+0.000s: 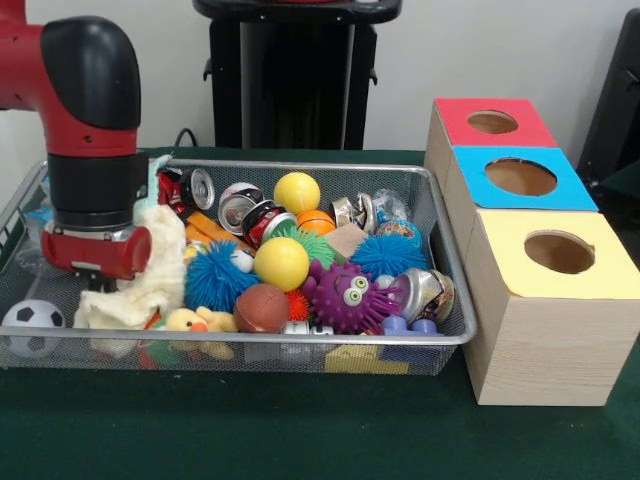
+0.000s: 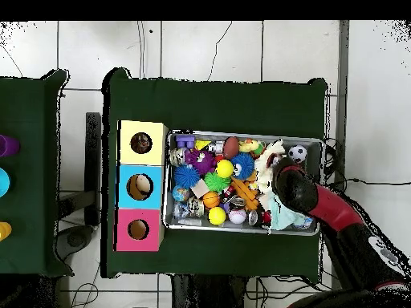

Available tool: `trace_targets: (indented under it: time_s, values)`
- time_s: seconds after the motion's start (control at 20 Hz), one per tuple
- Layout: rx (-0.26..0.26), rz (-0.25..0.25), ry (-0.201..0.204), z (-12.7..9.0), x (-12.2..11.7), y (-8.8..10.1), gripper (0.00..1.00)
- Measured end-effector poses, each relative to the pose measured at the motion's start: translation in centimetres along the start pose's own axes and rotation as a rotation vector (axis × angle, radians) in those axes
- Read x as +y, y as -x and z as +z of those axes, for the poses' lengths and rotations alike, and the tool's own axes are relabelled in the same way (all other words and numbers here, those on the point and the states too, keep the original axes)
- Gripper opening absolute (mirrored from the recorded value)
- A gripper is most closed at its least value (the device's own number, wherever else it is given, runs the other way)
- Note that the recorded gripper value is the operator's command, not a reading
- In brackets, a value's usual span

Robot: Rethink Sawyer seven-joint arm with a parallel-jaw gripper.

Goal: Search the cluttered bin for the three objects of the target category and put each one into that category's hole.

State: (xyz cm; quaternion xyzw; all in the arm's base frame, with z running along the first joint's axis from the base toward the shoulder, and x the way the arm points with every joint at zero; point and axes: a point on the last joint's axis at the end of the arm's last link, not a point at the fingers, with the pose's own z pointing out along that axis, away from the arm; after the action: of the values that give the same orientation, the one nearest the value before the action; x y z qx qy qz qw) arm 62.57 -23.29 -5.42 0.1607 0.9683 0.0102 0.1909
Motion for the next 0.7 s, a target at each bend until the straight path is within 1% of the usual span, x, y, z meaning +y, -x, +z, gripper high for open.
trace_targets:
  time_s: [0.4,0.7]
  values:
    - [0.017,-0.044,-0.014,-2.4,1.4,-0.7,0.0]
    - [0.043,-0.051,-0.017,-4.3,1.6,-2.1,0.0]
